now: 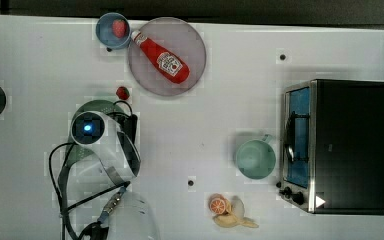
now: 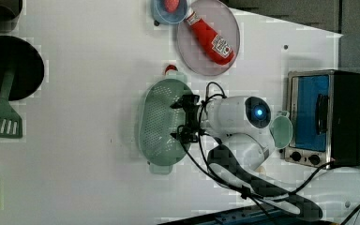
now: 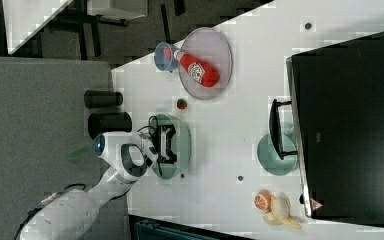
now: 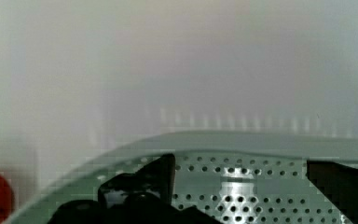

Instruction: Drag strainer left to right.

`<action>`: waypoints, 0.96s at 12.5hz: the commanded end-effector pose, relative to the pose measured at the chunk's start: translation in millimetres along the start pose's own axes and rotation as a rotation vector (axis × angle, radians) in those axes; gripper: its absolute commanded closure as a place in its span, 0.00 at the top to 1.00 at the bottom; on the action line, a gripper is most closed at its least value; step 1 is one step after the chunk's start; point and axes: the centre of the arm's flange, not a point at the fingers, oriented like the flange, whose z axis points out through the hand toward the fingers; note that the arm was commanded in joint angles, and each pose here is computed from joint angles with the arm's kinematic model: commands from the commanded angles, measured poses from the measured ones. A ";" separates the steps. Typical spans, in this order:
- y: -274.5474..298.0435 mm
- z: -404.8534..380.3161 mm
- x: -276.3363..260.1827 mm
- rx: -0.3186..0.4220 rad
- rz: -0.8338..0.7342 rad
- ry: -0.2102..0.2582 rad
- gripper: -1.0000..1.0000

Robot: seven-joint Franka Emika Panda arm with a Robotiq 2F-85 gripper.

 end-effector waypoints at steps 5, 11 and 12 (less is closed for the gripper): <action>-1.8 -16.4 79.8 -0.002 -0.068 0.057 1.00; -11.7 -21.4 148.1 -0.005 -0.073 0.095 1.00; -13.7 -21.3 160.4 -0.007 -0.088 0.100 1.00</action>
